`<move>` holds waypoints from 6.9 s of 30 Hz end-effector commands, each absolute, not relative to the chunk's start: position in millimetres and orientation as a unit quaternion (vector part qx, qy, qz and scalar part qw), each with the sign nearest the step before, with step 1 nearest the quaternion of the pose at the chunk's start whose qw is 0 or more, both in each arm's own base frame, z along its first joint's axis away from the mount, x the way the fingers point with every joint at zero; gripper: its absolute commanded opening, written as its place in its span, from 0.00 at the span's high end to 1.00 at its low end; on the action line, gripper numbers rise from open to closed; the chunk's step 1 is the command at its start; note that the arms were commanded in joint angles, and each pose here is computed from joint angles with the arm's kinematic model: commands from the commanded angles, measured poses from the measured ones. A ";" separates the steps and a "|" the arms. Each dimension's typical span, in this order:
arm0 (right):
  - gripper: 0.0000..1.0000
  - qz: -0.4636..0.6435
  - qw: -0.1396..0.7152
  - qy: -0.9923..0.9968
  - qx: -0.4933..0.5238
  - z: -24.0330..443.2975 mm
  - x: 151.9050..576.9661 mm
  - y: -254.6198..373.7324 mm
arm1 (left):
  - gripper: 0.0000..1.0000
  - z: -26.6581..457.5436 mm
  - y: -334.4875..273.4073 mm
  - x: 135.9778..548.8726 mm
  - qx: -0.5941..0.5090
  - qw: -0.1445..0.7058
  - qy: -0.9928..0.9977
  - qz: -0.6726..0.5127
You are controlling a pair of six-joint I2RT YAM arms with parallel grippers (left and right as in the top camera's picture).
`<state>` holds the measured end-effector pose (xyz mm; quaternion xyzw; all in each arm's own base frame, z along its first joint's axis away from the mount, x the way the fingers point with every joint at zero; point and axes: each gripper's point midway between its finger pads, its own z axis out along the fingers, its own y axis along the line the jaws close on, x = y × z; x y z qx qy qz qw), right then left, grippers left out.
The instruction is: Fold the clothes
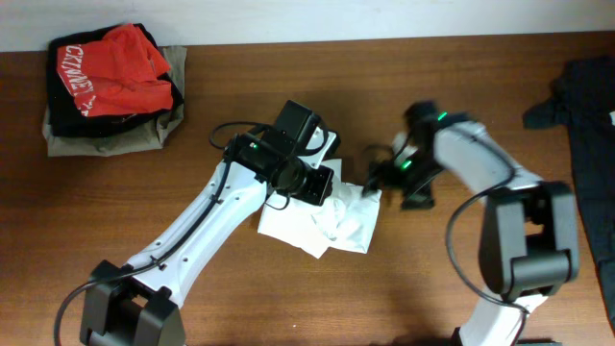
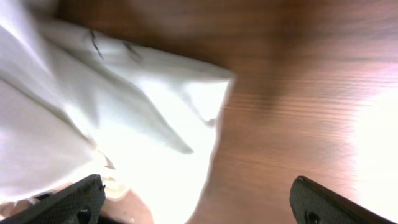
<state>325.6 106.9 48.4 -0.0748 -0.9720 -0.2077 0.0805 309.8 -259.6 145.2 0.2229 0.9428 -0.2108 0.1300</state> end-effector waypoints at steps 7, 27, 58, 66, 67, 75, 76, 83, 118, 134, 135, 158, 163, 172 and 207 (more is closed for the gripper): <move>0.01 -0.246 0.011 -0.969 -0.026 164.6 356.3 69.5 | 0.61 161.4 -217.3 357.3 0.150 0.191 0.952 -0.185; 0.01 0.019 -0.058 -0.945 0.321 91.3 304.3 287.1 | 0.01 143.2 7.9 379.4 -0.135 0.152 0.974 -0.104; 0.96 0.226 0.054 -0.973 -0.008 95.5 337.0 70.2 | 0.01 143.0 8.6 379.3 -0.135 0.152 0.974 -0.102; 0.96 0.213 0.114 -0.967 -0.077 82.7 306.9 49.0 | 0.01 143.0 6.3 379.3 -0.132 0.151 0.974 -0.103; 0.96 0.197 0.102 -0.972 -0.081 89.1 308.0 53.8 | 0.01 143.1 4.0 379.4 -0.129 0.151 0.975 -0.103; 0.96 0.101 0.027 -0.991 -0.079 178.3 273.5 63.0 | 0.01 143.2 -2.6 379.9 -0.120 0.152 0.976 -0.104; 0.96 0.096 0.039 -0.992 -0.079 180.0 266.1 63.7 | 0.01 143.2 -2.6 379.9 -0.120 0.152 0.976 -0.104; 0.96 0.090 0.182 -0.975 -0.091 100.2 199.6 65.1 | 0.01 143.3 -2.6 380.2 -0.120 0.152 0.975 -0.104; 0.01 -0.038 0.025 -0.968 -0.248 100.4 289.7 -17.0 | 0.01 75.7 -240.1 269.4 0.196 0.007 0.950 -0.243; 0.01 -0.039 0.020 -0.969 -0.242 100.2 291.1 -22.3 | 0.20 23.2 -309.1 265.1 0.302 0.014 0.906 -0.298; 0.01 -0.039 0.020 -0.969 -0.242 100.2 291.1 -22.3 | 0.30 23.3 -312.4 262.3 0.307 0.014 0.904 -0.298; 0.00 -0.037 0.043 -0.969 -0.243 55.9 274.6 -20.1 | 0.99 87.1 -319.2 271.7 0.340 0.053 0.901 -0.265; 0.00 -0.037 0.045 -0.968 -0.243 37.9 267.7 -19.2 | 1.00 139.8 -308.7 266.0 0.343 0.086 0.898 -0.261; 0.02 -0.046 0.029 -0.967 -0.248 32.3 274.0 -17.2 | 0.99 152.4 -275.4 215.0 0.337 0.003 0.912 -0.234; 0.02 -0.100 -0.010 -0.964 -0.246 64.4 303.8 -28.4 | 1.00 18.5 -323.4 194.4 0.467 -0.054 0.876 -0.106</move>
